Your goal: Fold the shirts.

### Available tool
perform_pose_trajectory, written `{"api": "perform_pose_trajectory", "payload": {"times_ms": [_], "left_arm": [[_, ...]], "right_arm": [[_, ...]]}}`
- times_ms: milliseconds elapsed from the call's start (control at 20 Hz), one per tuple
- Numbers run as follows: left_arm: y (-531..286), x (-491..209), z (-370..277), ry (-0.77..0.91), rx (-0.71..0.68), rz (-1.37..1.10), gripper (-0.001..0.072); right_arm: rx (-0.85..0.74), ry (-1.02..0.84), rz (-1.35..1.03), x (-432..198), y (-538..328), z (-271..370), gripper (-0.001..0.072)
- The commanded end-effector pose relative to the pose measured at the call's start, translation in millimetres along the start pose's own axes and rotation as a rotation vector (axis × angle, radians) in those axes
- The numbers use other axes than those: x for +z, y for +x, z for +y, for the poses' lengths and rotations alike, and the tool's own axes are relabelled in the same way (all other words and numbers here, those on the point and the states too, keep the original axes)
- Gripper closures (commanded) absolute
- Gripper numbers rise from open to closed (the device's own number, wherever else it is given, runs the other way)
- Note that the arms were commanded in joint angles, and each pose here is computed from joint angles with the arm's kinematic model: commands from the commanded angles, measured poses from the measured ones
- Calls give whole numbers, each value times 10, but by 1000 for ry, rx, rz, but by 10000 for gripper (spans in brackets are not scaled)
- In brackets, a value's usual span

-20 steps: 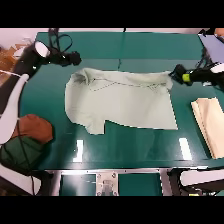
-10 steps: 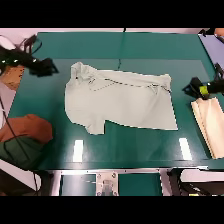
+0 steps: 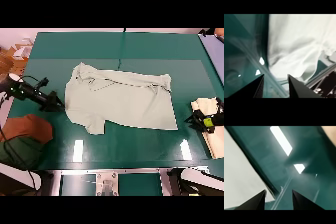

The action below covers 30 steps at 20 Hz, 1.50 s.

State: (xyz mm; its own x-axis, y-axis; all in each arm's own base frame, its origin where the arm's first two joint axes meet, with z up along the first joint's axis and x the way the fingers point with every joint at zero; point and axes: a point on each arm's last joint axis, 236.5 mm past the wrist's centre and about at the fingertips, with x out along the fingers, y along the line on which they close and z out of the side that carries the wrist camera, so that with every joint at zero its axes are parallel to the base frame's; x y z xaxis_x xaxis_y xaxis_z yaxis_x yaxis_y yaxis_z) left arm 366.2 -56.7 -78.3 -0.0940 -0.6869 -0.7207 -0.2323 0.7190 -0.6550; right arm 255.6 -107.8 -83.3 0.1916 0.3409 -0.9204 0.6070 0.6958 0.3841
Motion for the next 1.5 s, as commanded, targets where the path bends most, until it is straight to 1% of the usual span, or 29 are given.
{"api": "perform_pose_trajectory", "payload": {"times_ms": [0, 50, 100, 200, 350, 400, 450, 500, 650, 750, 850, 900, 1000, 1100, 1150, 1250, 1400, 1450], "left_arm": [[208, 208, 27, -62, -74, -130, 344], [217, 237, 43, -68, -72, -143, 344], [232, 238, 53, -70, -69, -144, 344], [279, 202, 57, -58, -51, -128, 344], [308, 237, -9, -53, -62, -140, 346], [323, 277, -62, -42, -73, -155, 378], [352, 291, -152, -4, -92, -160, 628], [384, 286, -234, 30, -107, -158, 679], [410, 280, -288, 42, -112, -154, 680], [385, 282, -268, 35, -115, -156, 679], [381, 288, -264, 35, -115, -159, 679], [381, 294, -262, 35, -114, -162, 679], [369, 314, -266, 41, -112, -168, 679], [283, 381, -345, 68, -114, -184, 680], [202, 416, -432, 95, -122, -187, 680], [-56, 466, -766, 170, -173, -187, 680], [-728, 430, -1761, 376, -360, -225, 681], [-1020, 385, -2129, 459, -389, -281, 681]], "right_arm": [[21, 39, 24, -208, 208, -63, 319], [24, 47, 28, -237, 244, -69, 318], [26, 51, 33, -264, 274, -69, 293], [31, 55, 37, -277, 292, -61, 263], [83, 68, 43, -266, 326, 53, 262], [122, 64, 57, -278, 364, 159, 262], [146, 58, 75, -303, 417, 235, 262], [149, 52, 103, -348, 486, 269, 262], [142, 21, 172, -462, 657, 310, 263], [145, 5, 170, -450, 706, 325, 272], [176, -3, 138, -364, 694, 397, 315], [191, -9, 123, -318, 678, 437, 357], [215, -12, 92, -216, 640, 509, 487], [250, -29, 60, -107, 579, 613, 667], [275, -45, 45, -52, 531, 686, 690], [350, -77, 8, 90, 333, 921, 692], [522, -219, -165, 466, -536, 1608, 692], [565, -293, -275, 585, -1001, 1874, 691]]}}
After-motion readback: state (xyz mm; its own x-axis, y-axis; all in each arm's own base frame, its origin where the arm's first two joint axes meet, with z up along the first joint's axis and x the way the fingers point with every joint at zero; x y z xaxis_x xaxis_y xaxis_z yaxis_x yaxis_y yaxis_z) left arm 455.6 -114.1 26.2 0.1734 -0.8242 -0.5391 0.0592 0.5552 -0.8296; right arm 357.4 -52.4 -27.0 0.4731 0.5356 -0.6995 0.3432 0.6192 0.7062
